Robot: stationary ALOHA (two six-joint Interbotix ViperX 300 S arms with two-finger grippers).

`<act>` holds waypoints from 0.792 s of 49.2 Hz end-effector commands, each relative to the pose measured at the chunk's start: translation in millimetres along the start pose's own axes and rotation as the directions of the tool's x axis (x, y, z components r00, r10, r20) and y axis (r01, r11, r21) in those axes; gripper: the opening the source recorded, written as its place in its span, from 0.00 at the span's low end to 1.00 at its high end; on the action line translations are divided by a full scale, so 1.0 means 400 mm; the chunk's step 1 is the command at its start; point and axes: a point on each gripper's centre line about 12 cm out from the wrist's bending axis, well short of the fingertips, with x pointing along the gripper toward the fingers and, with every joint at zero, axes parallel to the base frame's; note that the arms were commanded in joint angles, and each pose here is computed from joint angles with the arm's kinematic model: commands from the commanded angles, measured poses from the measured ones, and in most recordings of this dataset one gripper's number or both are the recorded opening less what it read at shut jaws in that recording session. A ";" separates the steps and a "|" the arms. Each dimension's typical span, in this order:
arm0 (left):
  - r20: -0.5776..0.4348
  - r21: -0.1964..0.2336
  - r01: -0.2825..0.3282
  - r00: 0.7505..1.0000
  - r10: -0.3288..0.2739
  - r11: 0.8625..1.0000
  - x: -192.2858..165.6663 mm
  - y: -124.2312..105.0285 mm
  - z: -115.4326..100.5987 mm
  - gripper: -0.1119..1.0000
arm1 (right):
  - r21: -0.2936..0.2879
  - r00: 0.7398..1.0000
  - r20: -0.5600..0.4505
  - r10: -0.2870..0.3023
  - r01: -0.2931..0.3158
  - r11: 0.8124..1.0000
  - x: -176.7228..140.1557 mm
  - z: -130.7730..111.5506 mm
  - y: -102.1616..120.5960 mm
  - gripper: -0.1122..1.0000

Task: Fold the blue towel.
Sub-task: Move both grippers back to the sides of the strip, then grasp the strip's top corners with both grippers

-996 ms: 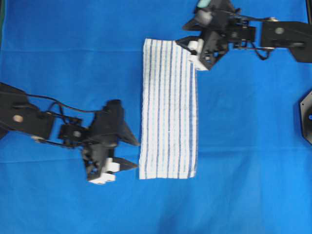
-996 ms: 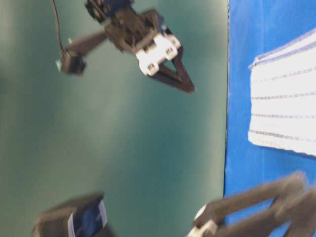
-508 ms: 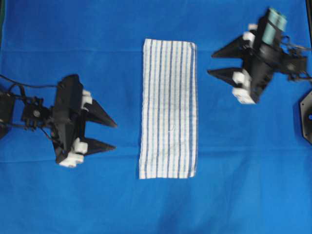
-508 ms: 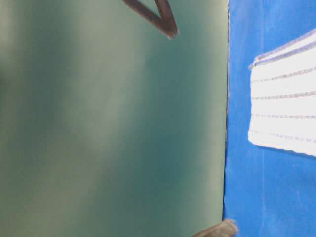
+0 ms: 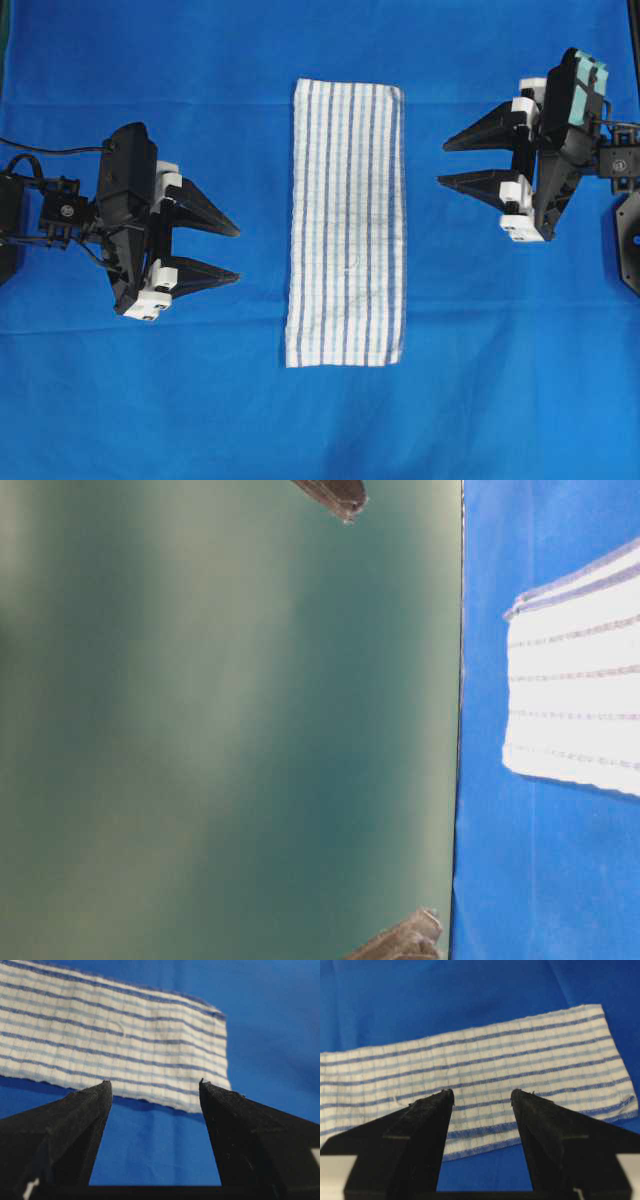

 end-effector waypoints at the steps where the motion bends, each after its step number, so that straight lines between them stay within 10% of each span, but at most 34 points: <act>1: 0.039 -0.001 -0.007 0.999 0.007 1.000 0.002 0.007 0.031 0.67 | -0.001 1.000 0.025 0.003 -0.003 1.000 0.000 0.024 0.002 0.61; 12: 0.082 0.053 -0.139 0.988 0.135 0.989 0.032 0.114 0.080 0.67 | 0.050 0.994 0.003 -0.107 0.107 0.993 0.024 0.027 -0.084 0.61; 22: 0.053 0.126 -0.297 0.955 0.293 0.947 0.105 0.275 0.099 0.67 | 0.077 0.973 -0.076 -0.219 0.225 0.971 0.081 0.009 -0.192 0.61; 39: -0.017 0.104 -0.420 0.905 0.424 0.901 0.221 0.477 0.058 0.67 | 0.102 0.948 -0.194 -0.254 0.277 0.956 0.222 -0.054 -0.305 0.61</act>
